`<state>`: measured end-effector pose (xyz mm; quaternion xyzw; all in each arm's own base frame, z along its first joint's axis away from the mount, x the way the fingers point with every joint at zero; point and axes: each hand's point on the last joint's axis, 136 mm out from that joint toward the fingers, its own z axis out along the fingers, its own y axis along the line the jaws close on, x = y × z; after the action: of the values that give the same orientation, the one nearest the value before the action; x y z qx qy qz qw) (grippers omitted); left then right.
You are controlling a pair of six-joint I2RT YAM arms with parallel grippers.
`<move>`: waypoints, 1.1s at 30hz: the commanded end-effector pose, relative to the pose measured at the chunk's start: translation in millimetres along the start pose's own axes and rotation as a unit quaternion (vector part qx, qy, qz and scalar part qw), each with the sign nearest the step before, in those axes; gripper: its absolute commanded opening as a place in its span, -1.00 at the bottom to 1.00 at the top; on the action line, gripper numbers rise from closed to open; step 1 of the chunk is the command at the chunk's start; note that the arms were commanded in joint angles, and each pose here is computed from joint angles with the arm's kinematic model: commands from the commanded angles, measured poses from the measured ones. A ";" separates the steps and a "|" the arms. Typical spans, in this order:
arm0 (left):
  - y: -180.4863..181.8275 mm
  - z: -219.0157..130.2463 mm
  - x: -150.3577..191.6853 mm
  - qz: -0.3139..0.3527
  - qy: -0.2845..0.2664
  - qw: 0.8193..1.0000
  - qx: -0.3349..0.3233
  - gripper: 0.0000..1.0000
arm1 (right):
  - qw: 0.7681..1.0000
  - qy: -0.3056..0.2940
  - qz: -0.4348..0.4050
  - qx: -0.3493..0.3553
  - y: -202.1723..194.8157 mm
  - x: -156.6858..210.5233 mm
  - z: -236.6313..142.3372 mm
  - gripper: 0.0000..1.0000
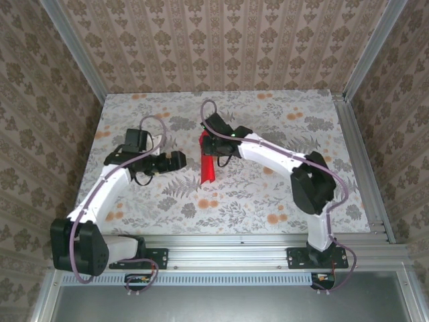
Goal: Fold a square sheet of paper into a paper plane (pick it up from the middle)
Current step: Fold the square sheet of paper in half at the center of the table.
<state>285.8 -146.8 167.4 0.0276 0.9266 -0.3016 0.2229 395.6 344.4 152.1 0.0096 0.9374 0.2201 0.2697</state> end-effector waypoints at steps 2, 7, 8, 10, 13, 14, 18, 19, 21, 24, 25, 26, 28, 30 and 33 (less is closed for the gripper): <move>-26.7 -19.9 -8.1 -0.011 -0.011 0.999 0.048 1.00 | 0.986 -0.013 0.064 -0.153 31.5 -11.8 -30.0 -0.59; -37.4 -19.2 -11.5 -0.025 -0.017 0.996 0.083 1.00 | 0.974 0.009 0.110 -0.199 12.3 6.2 -24.9 -0.60; -39.4 -17.4 -11.3 -0.028 -0.015 0.995 0.091 1.00 | 0.973 0.013 0.116 -0.198 5.4 10.3 -21.5 -0.59; -43.3 -11.1 -7.9 -0.036 -0.005 0.994 0.107 0.98 | 0.974 0.028 0.121 -0.187 -9.4 23.7 -11.9 -0.59; -46.5 -0.4 -2.9 -0.033 0.007 0.993 0.109 0.97 | 0.974 0.042 0.136 -0.179 -29.9 38.8 0.7 -0.59; -46.7 3.5 -1.0 -0.033 0.011 0.994 0.107 0.97 | 0.974 0.046 0.137 -0.173 -36.2 43.4 3.5 -0.59; -52.7 20.5 6.8 -0.034 0.032 0.993 0.107 0.95 | 0.973 0.062 0.149 -0.164 -57.5 57.1 16.3 -0.59; -55.2 24.5 9.1 -0.033 0.036 0.993 0.110 0.95 | 0.972 0.067 0.154 -0.164 -63.8 62.0 20.8 -0.59; -56.3 34.3 12.0 -0.034 0.039 0.993 0.105 0.95 | 0.971 0.075 0.160 -0.160 -73.7 68.6 27.3 -0.59; -58.8 51.9 18.6 -0.039 0.052 0.993 0.103 0.92 | 0.969 0.085 0.164 -0.163 -82.2 74.3 33.4 -0.58; -59.6 57.7 21.9 -0.039 0.060 0.992 0.102 0.91 | 0.969 0.090 0.163 -0.160 -85.1 76.4 35.3 -0.58; -60.1 62.7 25.0 -0.040 0.065 0.992 0.100 0.91 | 0.969 0.094 0.162 -0.159 -87.6 78.5 37.3 -0.56; -59.6 70.8 28.4 -0.039 0.067 0.993 0.093 0.90 | 0.969 0.103 0.163 -0.156 -93.1 82.7 41.3 -0.54; -53.4 76.5 28.5 -0.044 0.066 0.994 0.080 0.88 | 0.970 0.106 0.163 -0.149 -98.5 85.7 44.8 -0.53; -59.9 86.2 36.7 -0.045 0.070 0.993 0.086 0.86 | 0.971 0.105 0.167 -0.138 -104.4 89.3 48.0 -0.52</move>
<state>271.9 -243.0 126.7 0.0382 0.9129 -0.3851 0.1300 358.2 281.6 34.8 0.1168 0.9055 0.3864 0.1307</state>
